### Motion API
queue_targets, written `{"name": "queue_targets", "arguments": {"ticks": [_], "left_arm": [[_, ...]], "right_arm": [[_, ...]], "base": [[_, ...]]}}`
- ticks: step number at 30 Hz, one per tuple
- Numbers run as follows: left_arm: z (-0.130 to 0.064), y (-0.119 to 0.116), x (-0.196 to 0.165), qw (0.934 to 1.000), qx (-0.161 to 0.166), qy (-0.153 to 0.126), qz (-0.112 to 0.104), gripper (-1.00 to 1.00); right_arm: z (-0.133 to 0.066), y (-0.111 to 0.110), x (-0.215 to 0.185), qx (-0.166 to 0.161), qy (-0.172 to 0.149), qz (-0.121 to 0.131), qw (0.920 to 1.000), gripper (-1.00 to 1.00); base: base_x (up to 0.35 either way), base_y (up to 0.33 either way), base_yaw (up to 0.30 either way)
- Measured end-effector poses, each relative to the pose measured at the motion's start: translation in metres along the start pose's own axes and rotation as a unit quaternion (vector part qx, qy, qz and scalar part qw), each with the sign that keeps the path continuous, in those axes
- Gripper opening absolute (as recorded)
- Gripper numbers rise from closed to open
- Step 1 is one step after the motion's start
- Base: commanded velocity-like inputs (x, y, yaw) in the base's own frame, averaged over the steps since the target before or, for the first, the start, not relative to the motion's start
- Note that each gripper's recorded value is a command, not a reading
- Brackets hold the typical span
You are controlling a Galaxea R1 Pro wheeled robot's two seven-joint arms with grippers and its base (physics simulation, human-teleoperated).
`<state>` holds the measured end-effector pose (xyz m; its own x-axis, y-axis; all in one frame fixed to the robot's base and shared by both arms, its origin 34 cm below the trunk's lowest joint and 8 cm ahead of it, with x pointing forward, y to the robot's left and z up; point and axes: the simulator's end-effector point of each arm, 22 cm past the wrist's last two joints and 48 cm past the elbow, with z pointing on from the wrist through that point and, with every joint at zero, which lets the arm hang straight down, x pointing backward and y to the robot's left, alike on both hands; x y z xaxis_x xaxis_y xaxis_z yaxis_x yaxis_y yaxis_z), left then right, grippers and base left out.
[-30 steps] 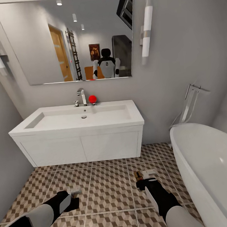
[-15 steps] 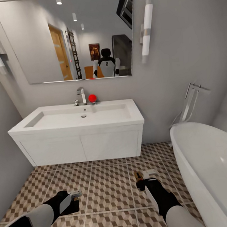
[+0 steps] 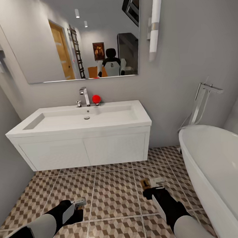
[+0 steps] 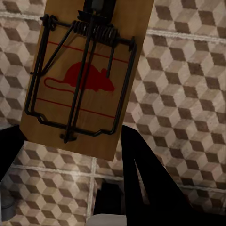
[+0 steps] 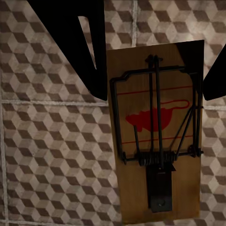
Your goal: Take the four mousetraps from the cabinet in the bathroom and place them on the bathroom floor. Make sure all four end up on the same floor surface, and ensure that at least two of them are either under or directly next to the same bathroom sink.
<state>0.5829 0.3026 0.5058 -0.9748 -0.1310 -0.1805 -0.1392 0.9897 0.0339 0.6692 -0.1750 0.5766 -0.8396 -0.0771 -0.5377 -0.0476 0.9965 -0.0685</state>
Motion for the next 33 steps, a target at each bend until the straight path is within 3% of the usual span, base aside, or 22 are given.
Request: {"name": "queue_targets", "arguments": {"ticks": [9,16,18,21,24,26,29,33], "left_arm": [[0.009,0.008,-0.027,0.9977,-0.005,-0.067,-0.007,-1.00],[0.013,0.009,-0.029,0.9970,-0.007,-0.077,-0.007,-1.00],[0.011,0.012,-0.043,0.9939,-0.009,-0.109,-0.009,-1.00],[0.002,0.024,-0.077,0.9812,-0.017,-0.192,-0.015,-1.00],[-0.004,0.033,-0.094,0.9722,-0.024,-0.233,-0.016,-1.00],[-0.006,0.040,-0.099,0.9690,-0.028,-0.245,-0.017,-1.00],[-0.009,0.050,-0.104,0.9664,-0.033,-0.254,-0.020,-1.00],[-0.007,0.042,-0.101,0.9695,-0.028,-0.243,-0.020,-1.00]], "right_arm": [[0.009,0.002,0.010,-0.001,0.007,-0.001,1.0000,-1.00],[0.013,0.002,0.015,-0.002,0.012,-0.002,0.9999,-1.00],[0.014,0.002,0.016,-0.002,0.014,-0.002,0.9999,-1.00],[0.015,0.003,0.018,-0.002,0.015,-0.002,0.9999,-1.00],[0.017,0.003,0.018,-0.003,0.012,-0.003,0.9999,-1.00],[0.017,0.004,0.014,-0.004,0.002,-0.003,1.0000,-1.00],[0.015,0.009,-0.012,-0.007,-0.048,-0.009,0.9988,-1.00],[0.008,0.010,-0.049,-0.006,-0.093,-0.014,0.9956,-1.00]], "base": [[0.000,0.000,0.000],[0.000,0.000,0.000],[0.000,0.000,0.000],[0.000,0.000,0.000],[0.000,0.000,0.000],[0.000,0.000,0.000],[0.000,0.000,0.000],[0.000,0.000,0.000]]}}
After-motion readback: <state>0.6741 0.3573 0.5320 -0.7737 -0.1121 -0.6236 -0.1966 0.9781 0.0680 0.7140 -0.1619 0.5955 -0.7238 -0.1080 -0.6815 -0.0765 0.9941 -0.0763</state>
